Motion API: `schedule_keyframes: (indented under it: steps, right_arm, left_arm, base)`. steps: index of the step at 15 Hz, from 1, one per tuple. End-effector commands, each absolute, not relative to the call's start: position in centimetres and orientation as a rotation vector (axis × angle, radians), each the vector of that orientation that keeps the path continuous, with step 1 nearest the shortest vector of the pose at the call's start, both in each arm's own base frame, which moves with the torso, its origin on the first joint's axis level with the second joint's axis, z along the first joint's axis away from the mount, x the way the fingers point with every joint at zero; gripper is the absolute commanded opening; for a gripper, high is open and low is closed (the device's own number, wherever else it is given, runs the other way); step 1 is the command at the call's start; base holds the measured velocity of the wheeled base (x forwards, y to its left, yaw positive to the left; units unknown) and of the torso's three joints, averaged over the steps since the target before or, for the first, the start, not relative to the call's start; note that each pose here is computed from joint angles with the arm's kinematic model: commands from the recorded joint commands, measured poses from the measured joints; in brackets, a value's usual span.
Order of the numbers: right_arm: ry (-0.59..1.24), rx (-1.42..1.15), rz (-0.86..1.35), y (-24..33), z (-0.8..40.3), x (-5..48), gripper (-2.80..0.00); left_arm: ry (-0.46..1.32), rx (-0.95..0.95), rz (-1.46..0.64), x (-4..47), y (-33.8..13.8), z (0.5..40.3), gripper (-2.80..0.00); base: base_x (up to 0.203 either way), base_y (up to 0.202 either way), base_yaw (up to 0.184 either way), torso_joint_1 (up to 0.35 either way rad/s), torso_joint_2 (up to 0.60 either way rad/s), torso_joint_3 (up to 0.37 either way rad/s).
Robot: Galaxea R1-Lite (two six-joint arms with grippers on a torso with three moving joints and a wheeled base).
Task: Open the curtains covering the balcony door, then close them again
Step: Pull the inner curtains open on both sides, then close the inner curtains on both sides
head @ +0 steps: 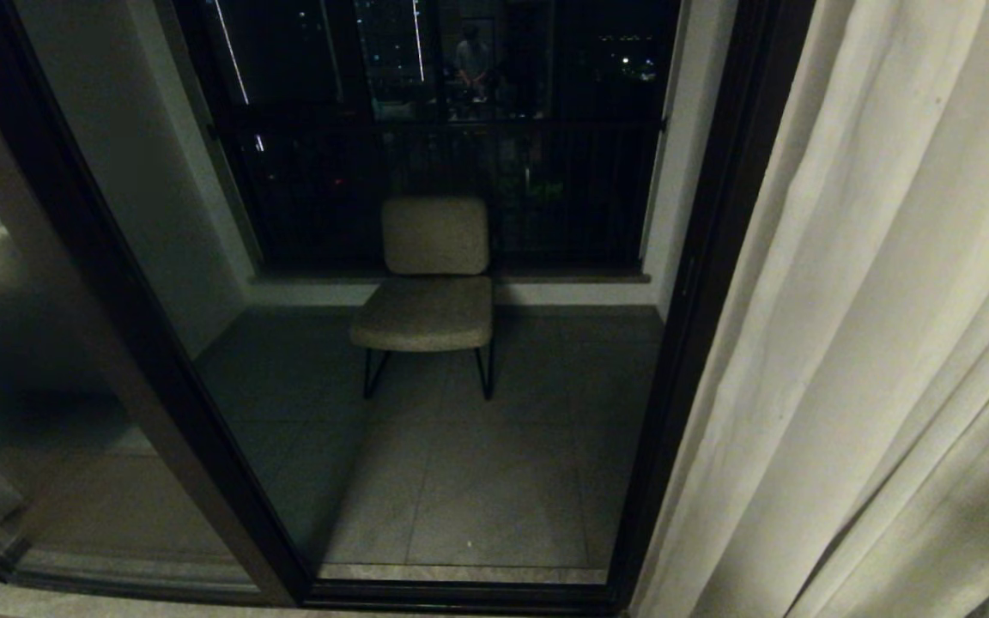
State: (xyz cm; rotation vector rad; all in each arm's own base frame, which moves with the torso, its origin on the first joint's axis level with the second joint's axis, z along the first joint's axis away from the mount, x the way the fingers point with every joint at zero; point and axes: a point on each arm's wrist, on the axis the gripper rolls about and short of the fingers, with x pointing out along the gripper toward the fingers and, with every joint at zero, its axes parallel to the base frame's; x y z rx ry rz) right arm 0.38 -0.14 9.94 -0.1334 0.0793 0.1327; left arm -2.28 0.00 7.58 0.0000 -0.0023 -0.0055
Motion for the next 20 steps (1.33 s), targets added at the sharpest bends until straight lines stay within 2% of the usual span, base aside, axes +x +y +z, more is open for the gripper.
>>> schedule_keyframes:
  steps: [1, 10, 15, 20]
  right_arm:
    - [0.122, -0.139, 0.09, -0.2, 9.5, 0.3, -2.8]
    - [0.174, -0.146, 0.059, 0.0, 8.7, -0.1, -2.8]
    - [0.008, -0.162, 0.068, 0.1, 7.6, -2.2, -2.8]
    - [0.003, -0.11, 0.052, 0.1, 7.5, -2.3, -2.8]
  left_arm:
    - [-0.003, 0.0, -0.005, -2.3, 0.0, 7.6, -2.8]
    - [-0.003, 0.0, -0.005, -2.3, 0.0, 7.6, -2.8]
    - [-0.003, 0.0, -0.005, -2.3, 0.0, 7.6, -2.8]
    - [-0.003, 0.0, -0.005, -2.3, 0.0, 7.6, -2.8]
  base:
    - [0.0, 0.0, 0.0, 0.0, 0.0, 0.0]
    - [0.0, 0.0, 0.0, 0.0, 0.0, 0.0]
    - [0.0, 0.0, 0.0, 0.0, 0.0, 0.0]
    - [0.0, 0.0, 0.0, 0.0, 0.0, 0.0]
